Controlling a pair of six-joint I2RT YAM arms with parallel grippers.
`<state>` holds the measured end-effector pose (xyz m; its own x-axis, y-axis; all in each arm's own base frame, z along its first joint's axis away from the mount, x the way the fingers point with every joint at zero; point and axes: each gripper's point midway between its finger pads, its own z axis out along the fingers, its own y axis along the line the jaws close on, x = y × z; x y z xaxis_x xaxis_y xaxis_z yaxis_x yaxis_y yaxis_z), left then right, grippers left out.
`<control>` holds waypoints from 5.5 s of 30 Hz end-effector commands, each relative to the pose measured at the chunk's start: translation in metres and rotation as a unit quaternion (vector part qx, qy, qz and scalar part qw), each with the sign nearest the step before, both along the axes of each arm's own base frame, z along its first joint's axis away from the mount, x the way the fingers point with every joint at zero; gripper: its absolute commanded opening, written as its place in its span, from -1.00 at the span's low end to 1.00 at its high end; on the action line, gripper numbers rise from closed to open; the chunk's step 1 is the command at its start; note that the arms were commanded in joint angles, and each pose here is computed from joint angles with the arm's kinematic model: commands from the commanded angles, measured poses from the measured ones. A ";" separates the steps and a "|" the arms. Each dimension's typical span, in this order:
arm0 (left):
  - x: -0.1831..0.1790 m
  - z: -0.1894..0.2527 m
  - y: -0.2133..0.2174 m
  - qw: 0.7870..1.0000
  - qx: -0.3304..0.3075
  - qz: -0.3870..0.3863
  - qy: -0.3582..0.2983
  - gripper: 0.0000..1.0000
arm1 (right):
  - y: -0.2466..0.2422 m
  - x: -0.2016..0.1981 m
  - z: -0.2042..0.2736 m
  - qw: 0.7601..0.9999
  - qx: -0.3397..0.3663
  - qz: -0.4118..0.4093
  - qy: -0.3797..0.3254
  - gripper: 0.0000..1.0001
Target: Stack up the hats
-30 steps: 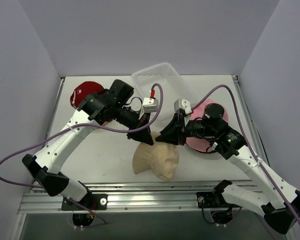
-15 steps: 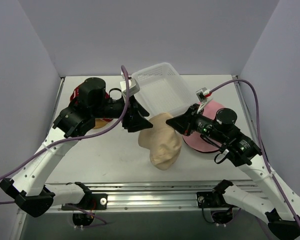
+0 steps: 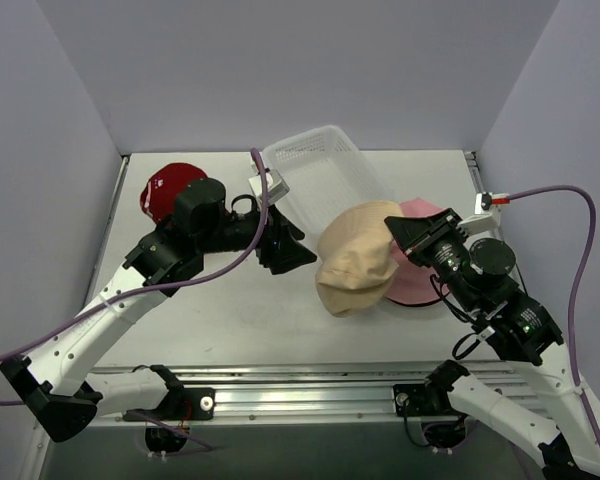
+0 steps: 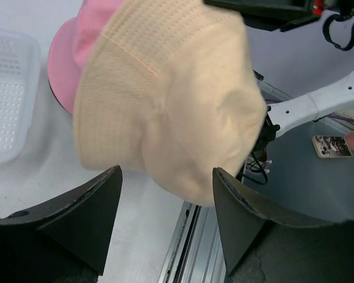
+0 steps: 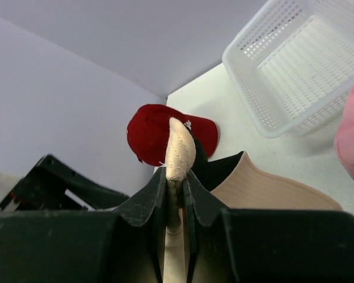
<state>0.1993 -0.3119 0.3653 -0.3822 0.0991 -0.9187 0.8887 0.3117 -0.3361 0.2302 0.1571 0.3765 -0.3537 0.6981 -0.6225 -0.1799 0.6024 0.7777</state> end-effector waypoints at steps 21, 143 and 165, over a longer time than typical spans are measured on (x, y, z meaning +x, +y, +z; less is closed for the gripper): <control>-0.013 0.003 -0.039 0.979 0.072 0.111 -0.155 0.47 | 0.004 0.056 -0.003 0.985 0.123 -0.112 0.053 -1.00; 0.013 0.096 0.035 0.989 -0.040 0.092 -0.106 -0.95 | 0.088 -0.064 -0.023 0.888 -0.056 0.316 -0.330 0.33; 0.063 0.055 0.051 0.975 0.028 0.209 -0.071 -0.95 | 0.084 -0.098 0.012 0.858 0.025 0.351 -0.374 -0.57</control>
